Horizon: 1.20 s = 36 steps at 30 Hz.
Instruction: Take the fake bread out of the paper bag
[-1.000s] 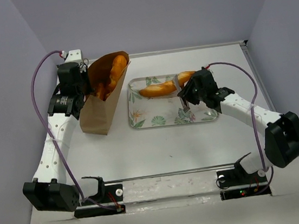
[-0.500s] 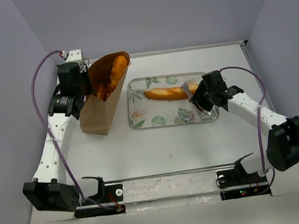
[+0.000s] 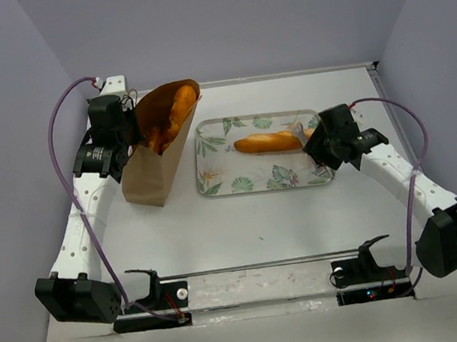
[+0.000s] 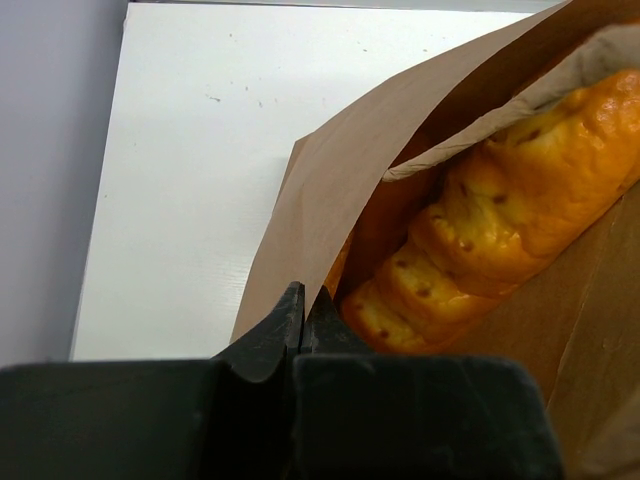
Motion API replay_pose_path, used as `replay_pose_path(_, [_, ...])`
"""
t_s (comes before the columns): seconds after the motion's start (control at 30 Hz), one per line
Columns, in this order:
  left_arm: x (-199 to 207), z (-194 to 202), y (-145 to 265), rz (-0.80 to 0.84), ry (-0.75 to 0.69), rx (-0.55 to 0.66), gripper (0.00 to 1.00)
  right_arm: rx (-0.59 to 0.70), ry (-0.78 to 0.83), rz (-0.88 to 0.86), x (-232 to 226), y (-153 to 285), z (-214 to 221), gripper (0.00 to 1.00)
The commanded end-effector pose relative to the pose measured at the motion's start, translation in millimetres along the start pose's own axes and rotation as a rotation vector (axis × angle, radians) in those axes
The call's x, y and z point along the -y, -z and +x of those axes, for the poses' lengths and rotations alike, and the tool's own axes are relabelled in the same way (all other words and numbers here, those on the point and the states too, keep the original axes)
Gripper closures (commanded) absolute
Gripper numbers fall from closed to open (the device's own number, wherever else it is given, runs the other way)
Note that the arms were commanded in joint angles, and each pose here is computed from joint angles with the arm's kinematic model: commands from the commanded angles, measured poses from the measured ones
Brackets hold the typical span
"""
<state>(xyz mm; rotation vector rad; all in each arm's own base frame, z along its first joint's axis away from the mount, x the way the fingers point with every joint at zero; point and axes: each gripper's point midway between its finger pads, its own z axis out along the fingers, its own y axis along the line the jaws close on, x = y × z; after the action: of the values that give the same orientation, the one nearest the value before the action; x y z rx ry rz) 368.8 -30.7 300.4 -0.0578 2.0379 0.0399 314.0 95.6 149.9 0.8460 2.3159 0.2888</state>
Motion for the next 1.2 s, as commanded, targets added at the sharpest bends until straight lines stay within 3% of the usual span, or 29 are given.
replay_pose_path(0.0, [0.9,-38.4,14.1,0.017,0.04,0.13,1.0,0.038,0.052,-0.049,-21.2,5.5,-21.0,0.34])
replay_pose_path(0.27, [-1.0,-39.7,17.3,0.012,0.041,0.137,1.0,-0.1,0.062,-0.188,-64.2,5.8,-9.3,0.33])
replay_pose_path(0.53, [1.0,-41.6,14.7,0.019,0.039,0.135,1.0,-0.202,0.119,-0.288,-74.1,31.6,6.6,0.36])
replay_pose_path(0.63, [2.8,-45.0,15.3,0.028,0.029,0.138,1.0,-0.232,0.187,-0.412,-99.1,54.3,2.7,0.39])
replay_pose_path(0.87, [21.6,-40.9,15.3,0.137,-0.004,0.125,1.0,-0.121,0.433,-0.692,-166.1,141.6,-41.3,0.44])
replay_pose_path(1.17, [48.2,-18.0,8.4,0.179,-0.051,0.079,1.0,-0.019,0.513,-0.891,-204.5,203.7,-68.8,0.46])
